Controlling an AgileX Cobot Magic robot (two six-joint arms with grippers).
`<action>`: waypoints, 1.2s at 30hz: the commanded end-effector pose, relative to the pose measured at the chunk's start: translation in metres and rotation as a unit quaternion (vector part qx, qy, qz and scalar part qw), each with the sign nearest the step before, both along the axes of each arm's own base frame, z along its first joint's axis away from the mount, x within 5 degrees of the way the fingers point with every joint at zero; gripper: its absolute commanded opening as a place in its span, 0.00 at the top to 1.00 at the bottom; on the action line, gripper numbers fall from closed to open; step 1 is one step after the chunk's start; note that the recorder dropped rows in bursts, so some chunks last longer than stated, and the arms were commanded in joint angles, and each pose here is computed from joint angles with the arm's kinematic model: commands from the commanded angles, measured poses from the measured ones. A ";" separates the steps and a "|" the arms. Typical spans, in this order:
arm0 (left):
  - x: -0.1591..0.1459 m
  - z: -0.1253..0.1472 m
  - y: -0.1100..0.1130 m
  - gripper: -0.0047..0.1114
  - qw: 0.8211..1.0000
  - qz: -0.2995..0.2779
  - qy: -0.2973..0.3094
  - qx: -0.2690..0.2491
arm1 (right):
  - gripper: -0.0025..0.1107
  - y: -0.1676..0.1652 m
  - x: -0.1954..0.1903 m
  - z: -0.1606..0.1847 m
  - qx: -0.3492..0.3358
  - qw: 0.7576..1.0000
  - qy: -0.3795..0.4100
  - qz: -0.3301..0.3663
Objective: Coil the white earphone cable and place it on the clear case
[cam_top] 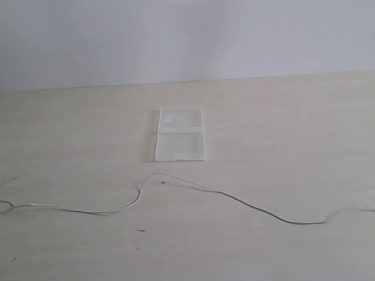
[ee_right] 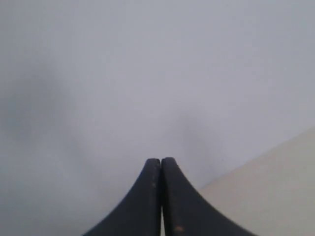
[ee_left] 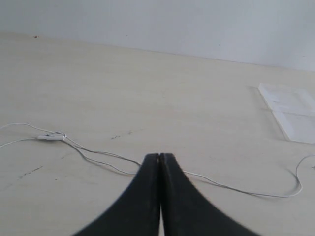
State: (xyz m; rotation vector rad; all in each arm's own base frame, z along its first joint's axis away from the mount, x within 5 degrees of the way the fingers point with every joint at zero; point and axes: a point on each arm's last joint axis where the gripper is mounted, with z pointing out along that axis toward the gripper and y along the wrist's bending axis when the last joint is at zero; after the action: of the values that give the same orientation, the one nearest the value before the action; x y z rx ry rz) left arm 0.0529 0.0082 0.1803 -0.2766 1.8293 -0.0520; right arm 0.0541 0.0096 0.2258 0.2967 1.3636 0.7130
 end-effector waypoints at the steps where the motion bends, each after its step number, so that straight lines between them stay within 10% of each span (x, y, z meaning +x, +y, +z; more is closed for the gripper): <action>1: 0.000 0.001 0.000 0.96 1.000 0.000 -0.004 -0.001 | 0.98 -0.001 -0.009 0.034 -0.019 0.998 -0.058 -0.002; 14: 0.000 0.001 0.000 0.96 1.000 0.000 -0.004 -0.001 | 0.98 0.023 0.050 0.145 -0.238 0.970 0.040 0.026; 18: 0.000 0.001 0.000 0.96 1.000 0.000 -0.004 -0.001 | 0.98 0.066 0.116 0.125 -0.335 0.904 0.171 0.202; 24: 0.000 0.001 0.000 0.96 1.000 0.000 -0.004 -0.001 | 0.98 0.135 0.203 0.050 -0.329 0.795 0.100 0.499; 30: 0.000 0.001 0.000 0.96 1.000 0.000 -0.004 -0.001 | 0.66 0.203 0.251 -0.017 -0.397 0.726 0.149 0.541; 36: 0.000 0.001 0.000 0.96 1.000 0.000 -0.004 -0.001 | 0.62 0.235 0.269 -0.047 -0.501 0.655 0.155 0.544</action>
State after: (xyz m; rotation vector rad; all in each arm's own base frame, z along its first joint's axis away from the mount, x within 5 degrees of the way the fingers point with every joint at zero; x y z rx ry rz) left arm 0.0529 0.0082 0.1803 -0.2766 1.8293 -0.0520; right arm 0.3167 0.2346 0.1892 -1.3934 2.0173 0.8204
